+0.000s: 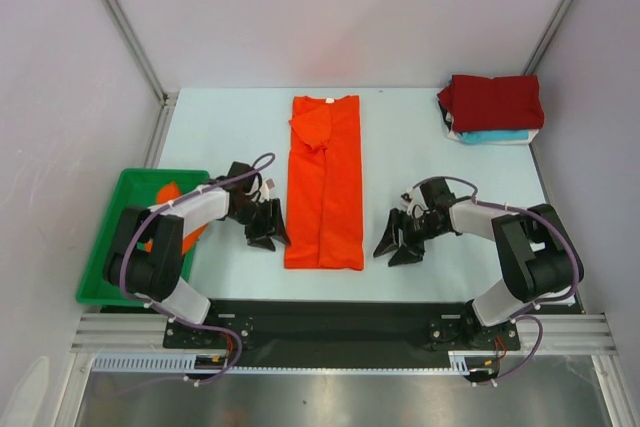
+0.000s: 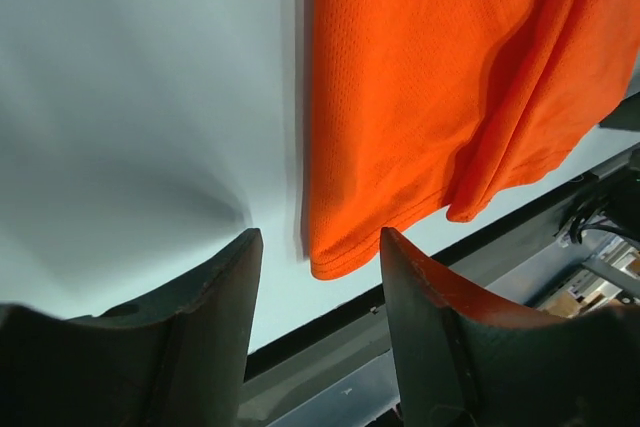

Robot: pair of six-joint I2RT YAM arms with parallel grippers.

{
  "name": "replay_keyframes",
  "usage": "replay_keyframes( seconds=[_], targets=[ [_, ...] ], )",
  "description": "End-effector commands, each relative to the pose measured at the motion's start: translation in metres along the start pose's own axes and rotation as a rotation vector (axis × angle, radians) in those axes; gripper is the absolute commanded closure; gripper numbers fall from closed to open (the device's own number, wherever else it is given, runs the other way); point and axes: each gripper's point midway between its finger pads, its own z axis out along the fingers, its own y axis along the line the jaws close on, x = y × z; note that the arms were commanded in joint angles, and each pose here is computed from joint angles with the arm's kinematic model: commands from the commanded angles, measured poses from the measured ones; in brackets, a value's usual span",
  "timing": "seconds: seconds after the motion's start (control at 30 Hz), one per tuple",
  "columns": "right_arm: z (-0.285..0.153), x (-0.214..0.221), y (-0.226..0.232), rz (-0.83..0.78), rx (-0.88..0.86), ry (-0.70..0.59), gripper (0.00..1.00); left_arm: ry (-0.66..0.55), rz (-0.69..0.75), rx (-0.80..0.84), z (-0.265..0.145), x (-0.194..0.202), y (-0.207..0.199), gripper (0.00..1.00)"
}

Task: Fold and stack the t-shirts
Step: Fold the tshirt

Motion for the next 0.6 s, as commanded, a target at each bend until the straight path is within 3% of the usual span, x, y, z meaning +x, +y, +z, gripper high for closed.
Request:
replay_keyframes(
  seconds=[0.0, 0.13, 0.27, 0.57],
  targets=[
    [0.011, 0.002, 0.004, 0.003, 0.009, -0.024, 0.36, -0.107, -0.022, 0.104, -0.006, -0.013, -0.02, 0.44],
    [0.032, 0.008, 0.014, -0.046, 0.014, -0.001, 0.37, -0.131, -0.05, 0.127, 0.003, -0.005, -0.015, 0.4],
    [0.047, 0.006, 0.024, -0.07, 0.024, -0.008, 0.37, -0.109, -0.083, 0.15, 0.008, 0.011, -0.012, 0.56],
    [0.05, 0.006, 0.014, -0.045, 0.072, -0.016, 0.4, -0.104, -0.1, 0.145, 0.009, 0.016, -0.009, 0.56]
  ],
)
